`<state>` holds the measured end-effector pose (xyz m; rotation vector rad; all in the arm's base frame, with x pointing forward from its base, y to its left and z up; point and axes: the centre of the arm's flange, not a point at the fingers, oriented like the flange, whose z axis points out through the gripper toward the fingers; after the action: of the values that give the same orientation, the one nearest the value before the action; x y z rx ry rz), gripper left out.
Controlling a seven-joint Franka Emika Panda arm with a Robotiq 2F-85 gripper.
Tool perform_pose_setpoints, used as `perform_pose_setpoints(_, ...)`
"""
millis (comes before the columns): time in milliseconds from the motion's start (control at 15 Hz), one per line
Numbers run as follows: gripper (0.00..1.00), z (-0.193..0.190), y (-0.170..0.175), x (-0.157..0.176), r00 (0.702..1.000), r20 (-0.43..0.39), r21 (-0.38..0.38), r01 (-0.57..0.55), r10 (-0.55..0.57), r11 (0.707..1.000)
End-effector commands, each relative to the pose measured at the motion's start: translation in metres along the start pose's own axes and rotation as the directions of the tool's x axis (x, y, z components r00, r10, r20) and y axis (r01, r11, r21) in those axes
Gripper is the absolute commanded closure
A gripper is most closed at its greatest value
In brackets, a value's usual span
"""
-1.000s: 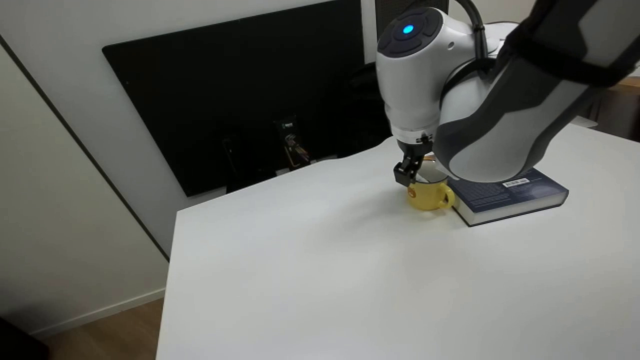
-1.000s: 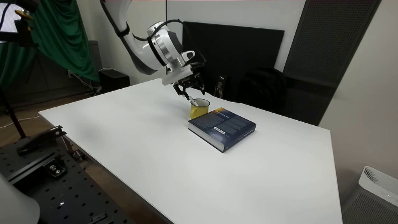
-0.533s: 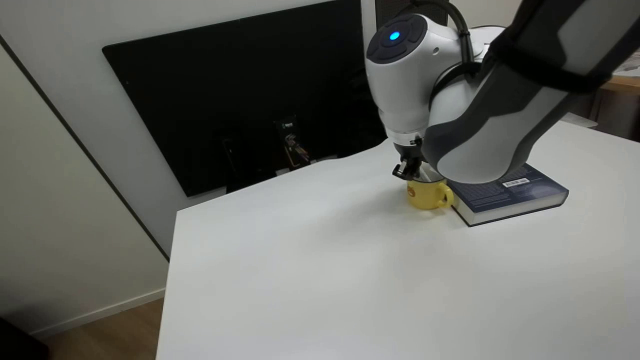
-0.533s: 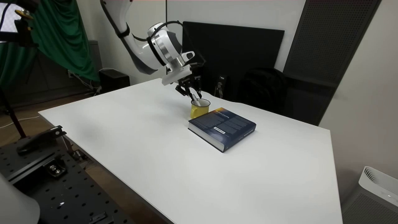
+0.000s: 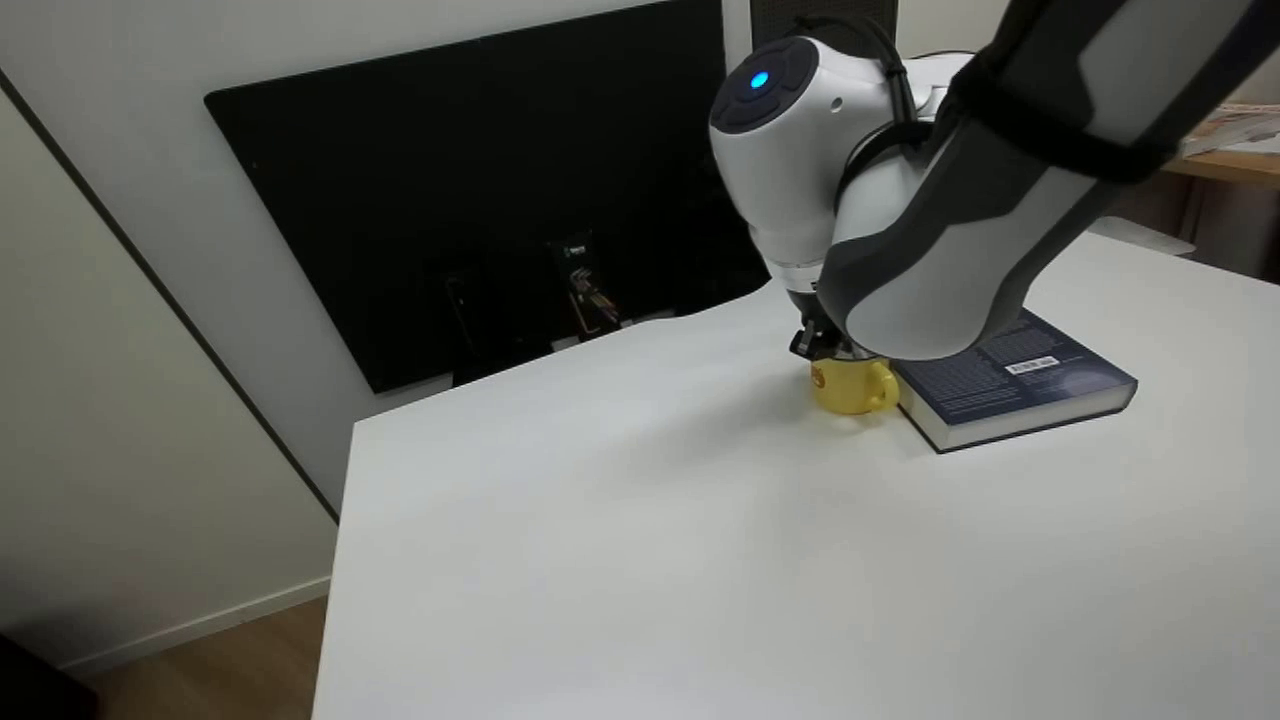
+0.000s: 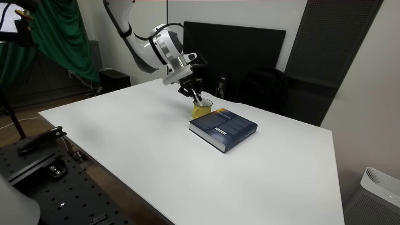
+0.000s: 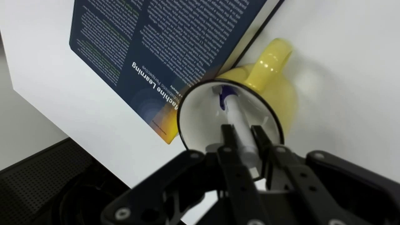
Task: Put the marker on the table
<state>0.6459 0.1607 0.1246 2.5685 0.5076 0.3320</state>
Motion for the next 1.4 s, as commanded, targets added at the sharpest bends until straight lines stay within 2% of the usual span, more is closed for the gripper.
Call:
perform_pose_setpoints(0, 0.95, -0.003, 0.025, 0.032, 0.998, 0.018, 0.019, -0.053, 0.053, 0.998)
perform_pose_setpoints(400, 0.95, -0.039, 0.066, 0.072, 0.995, -0.006, 0.087, -0.100, 0.101, 0.991)
perform_pose_setpoints(667, 0.95, -0.069, 0.096, 0.092, 0.994, -0.012, 0.213, -0.108, 0.113, 0.971)
perform_pose_setpoints(800, 0.95, -0.080, 0.110, 0.095, 0.992, -0.041, 0.325, -0.099, 0.118, 0.941)
perform_pose_setpoints(933, 0.95, -0.086, 0.106, 0.093, 0.987, -0.116, 0.420, -0.055, 0.113, 0.906)
perform_pose_setpoints(1200, 0.95, -0.096, 0.071, 0.090, 0.961, -0.254, 0.558, 0.052, 0.111, 0.828)
perform_pose_setpoints(1333, 0.95, -0.102, 0.042, 0.087, 0.942, -0.310, 0.624, 0.099, 0.129, 0.775)
